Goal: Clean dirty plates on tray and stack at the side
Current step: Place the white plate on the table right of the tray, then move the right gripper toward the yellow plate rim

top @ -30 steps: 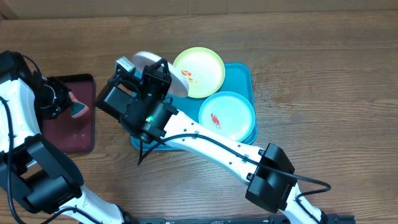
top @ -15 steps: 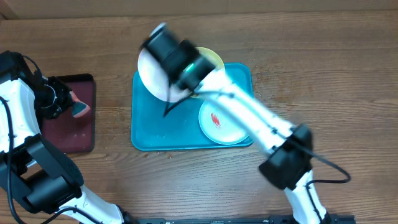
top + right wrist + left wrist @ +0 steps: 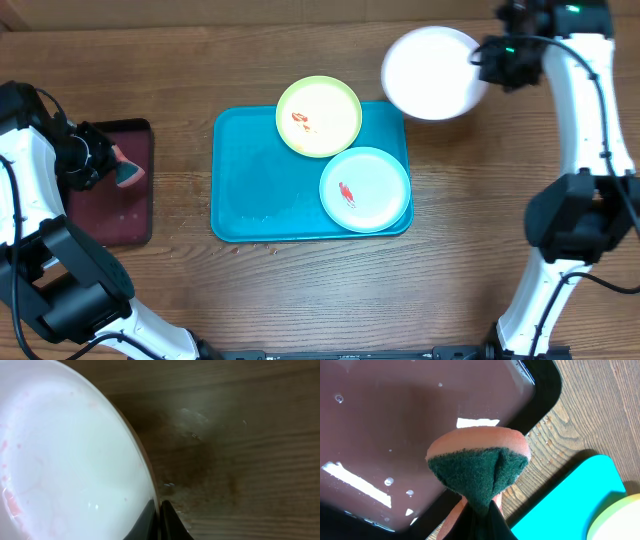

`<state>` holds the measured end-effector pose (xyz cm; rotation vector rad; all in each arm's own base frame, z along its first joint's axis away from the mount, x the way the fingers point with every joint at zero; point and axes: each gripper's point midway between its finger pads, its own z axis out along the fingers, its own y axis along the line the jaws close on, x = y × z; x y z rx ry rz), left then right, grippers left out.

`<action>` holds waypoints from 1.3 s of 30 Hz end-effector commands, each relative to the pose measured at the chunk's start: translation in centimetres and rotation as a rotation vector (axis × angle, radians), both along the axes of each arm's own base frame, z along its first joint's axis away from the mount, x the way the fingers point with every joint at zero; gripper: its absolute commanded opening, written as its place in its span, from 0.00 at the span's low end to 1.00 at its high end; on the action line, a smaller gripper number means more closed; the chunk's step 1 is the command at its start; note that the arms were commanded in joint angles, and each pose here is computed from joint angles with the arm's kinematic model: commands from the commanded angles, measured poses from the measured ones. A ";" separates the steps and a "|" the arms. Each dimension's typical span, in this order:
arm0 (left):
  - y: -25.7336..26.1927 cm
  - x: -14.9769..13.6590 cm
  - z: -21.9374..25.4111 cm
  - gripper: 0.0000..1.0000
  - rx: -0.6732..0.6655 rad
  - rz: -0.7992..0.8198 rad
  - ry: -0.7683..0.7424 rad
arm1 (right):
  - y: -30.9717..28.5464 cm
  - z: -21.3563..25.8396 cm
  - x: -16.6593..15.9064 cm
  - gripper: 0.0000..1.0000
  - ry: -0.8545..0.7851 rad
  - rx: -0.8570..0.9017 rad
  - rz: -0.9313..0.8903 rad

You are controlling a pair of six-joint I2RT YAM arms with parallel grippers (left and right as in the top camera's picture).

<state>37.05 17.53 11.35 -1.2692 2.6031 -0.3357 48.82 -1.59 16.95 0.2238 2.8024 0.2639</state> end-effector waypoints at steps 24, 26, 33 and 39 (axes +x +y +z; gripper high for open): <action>1.8 1.2 -0.3 0.04 0.128 -0.010 0.003 | -1.0 -5.5 -2.3 0.54 0.008 0.160 -0.039; 3.2 1.0 -1.3 0.04 0.187 0.017 0.039 | 0.4 -3.1 -2.3 0.56 -0.043 0.163 -0.007; 5.0 0.5 -7.1 0.04 0.208 0.039 0.162 | 7.5 5.3 -4.1 0.64 -0.217 0.150 0.161; 5.3 0.1 -9.8 0.22 0.205 0.037 0.219 | 13.5 9.1 -6.2 0.88 -0.305 0.163 0.305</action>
